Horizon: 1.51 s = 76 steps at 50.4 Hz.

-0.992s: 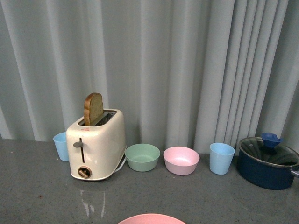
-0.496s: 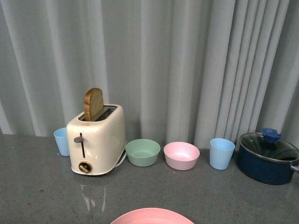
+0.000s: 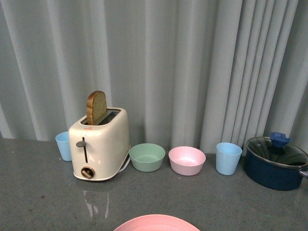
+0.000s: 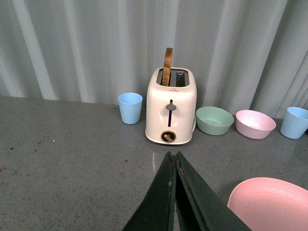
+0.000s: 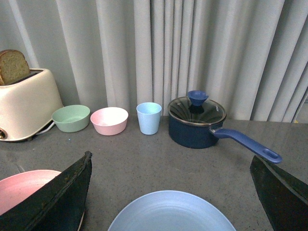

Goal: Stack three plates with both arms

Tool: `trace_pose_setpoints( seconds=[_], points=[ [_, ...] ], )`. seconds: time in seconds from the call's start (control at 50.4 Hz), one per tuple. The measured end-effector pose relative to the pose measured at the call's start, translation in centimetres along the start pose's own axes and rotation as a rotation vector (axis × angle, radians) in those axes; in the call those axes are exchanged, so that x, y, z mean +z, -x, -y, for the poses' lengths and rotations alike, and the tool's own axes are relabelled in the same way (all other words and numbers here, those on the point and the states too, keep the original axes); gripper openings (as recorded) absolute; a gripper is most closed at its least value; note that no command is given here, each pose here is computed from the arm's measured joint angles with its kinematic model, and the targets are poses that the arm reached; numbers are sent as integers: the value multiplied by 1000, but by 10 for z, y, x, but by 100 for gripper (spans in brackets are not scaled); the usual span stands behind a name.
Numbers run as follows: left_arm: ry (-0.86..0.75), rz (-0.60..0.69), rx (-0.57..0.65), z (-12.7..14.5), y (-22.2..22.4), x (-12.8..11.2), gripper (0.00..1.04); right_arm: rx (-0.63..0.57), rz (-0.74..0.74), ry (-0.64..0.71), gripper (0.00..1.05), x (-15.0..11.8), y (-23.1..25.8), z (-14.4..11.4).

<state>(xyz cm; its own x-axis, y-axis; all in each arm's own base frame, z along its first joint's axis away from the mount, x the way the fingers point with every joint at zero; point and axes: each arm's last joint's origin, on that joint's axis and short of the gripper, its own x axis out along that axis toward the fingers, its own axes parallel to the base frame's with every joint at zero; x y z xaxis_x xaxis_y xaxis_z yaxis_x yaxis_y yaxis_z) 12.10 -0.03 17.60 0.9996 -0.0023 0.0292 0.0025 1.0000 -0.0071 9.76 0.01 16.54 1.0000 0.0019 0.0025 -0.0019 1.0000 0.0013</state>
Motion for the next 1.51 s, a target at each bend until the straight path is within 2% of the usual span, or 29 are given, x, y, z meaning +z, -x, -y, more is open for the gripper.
trace_pose_setpoints(
  seconds=[0.496,0.575,0.813,0.892,0.952,1.13,1.21,1.289,1.507],
  points=[
    [0,2,0,0,14,0,4,0,0,0,97,0,0,0],
    [0,-33,0,0,22,-5,4,0,0,0,97,0,0,0],
    [1,-5,0,0,25,-3,4,0,0,0,97,0,0,0],
    [0,-5,0,0,25,-3,19,0,0,0,97,0,0,0],
    [0,-5,0,0,25,-3,35,0,0,0,97,0,0,0],
    [0,-5,0,0,25,-3,64,0,0,0,97,0,0,0],
    [0,-5,0,0,25,-3,85,0,0,0,97,0,0,0],
    [0,-5,0,0,25,-3,99,0,0,0,97,0,0,0],
    [-3,-5,0,0,25,-3,98,3,-5,0,97,0,0,0]
  ],
)
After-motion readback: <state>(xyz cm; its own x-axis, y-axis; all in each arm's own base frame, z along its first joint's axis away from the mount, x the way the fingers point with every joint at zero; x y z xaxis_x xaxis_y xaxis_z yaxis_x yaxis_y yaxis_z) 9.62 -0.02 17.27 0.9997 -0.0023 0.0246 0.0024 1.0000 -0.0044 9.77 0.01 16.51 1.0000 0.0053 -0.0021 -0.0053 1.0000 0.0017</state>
